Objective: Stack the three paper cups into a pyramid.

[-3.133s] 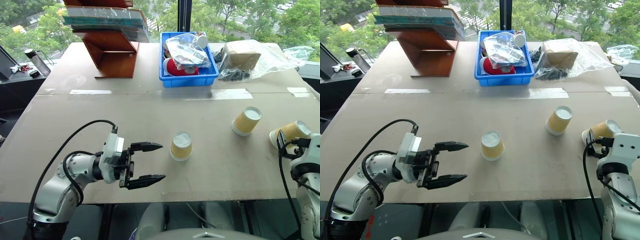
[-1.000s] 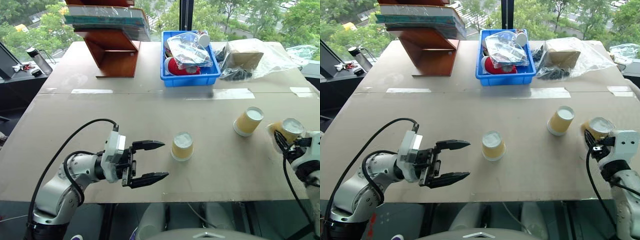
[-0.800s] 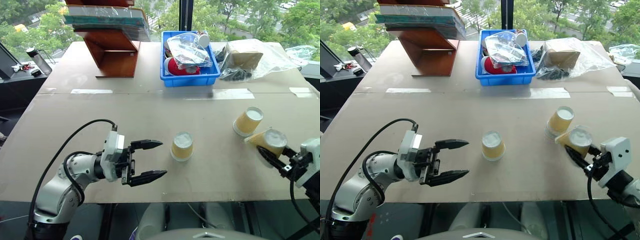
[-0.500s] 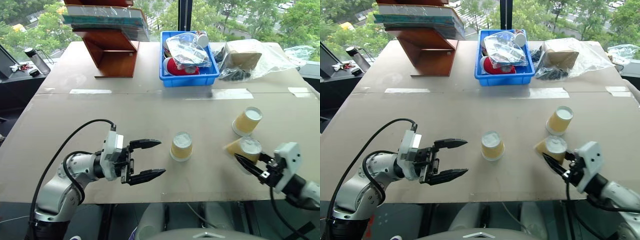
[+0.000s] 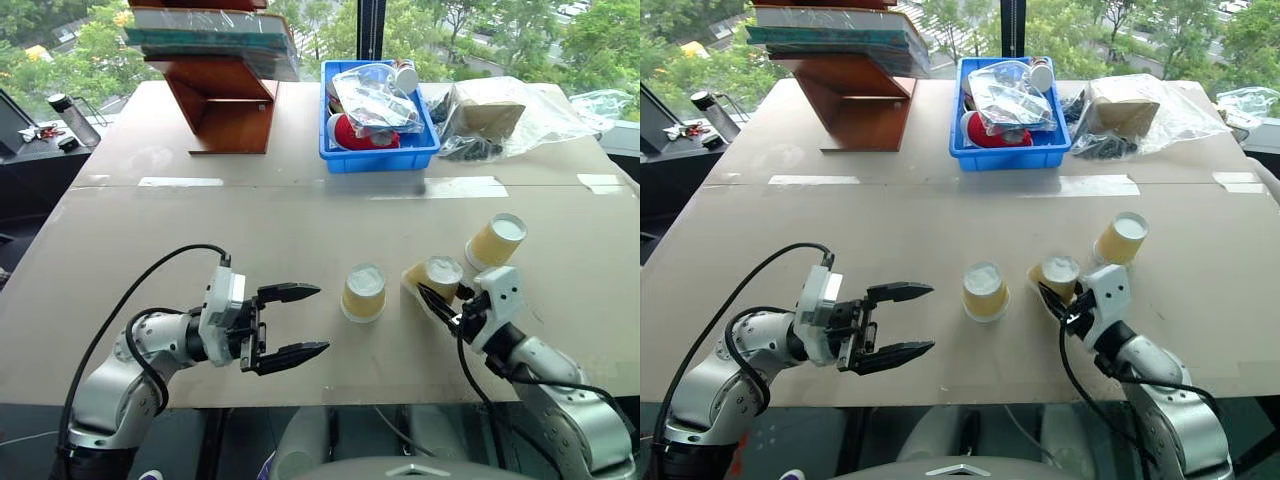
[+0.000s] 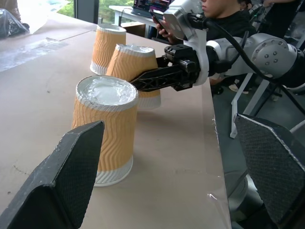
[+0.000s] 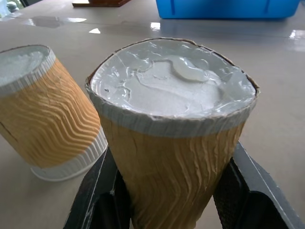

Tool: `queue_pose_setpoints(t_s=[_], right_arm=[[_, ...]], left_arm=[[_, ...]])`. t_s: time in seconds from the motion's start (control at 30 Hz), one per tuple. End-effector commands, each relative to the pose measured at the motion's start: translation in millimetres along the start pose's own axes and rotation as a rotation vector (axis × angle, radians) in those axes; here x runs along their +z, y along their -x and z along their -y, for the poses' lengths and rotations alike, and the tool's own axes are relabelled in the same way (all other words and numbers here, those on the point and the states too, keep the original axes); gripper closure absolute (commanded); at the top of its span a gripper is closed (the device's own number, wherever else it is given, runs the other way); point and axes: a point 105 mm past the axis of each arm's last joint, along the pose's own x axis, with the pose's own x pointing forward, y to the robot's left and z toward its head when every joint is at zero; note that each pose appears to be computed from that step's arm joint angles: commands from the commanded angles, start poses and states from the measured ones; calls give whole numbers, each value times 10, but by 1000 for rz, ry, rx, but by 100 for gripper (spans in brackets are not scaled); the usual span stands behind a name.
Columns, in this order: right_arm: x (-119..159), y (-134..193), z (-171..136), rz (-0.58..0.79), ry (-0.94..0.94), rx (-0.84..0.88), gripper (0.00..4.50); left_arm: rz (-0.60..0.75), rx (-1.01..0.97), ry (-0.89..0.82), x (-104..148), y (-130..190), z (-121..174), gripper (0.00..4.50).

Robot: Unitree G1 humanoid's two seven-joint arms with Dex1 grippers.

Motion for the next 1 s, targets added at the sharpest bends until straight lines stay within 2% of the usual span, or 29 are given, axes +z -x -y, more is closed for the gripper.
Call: queue_pose_setpoints(t_s=[0.03,0.4,0.53,0.6,0.63,1.0], right_arm=[[69,-47,-160,27,-7,98,260],[-34,-81,-251,-15,-36,221,260],[-66,-99,-231,-25,-22,226,133],[-63,-98,-222,-23,-14,225,35],[-60,-96,-220,-22,-13,225,2],[99,140,-117,-30,63,263,2]], left_arm=[[5,-6,-39,66,-8,52,0],[1,4,-40,103,-17,58,0],[-2,6,-39,105,-15,61,0],[-3,6,-38,103,-17,64,0],[-3,6,-38,103,-20,64,0],[-47,2,-9,-24,11,86,0]])
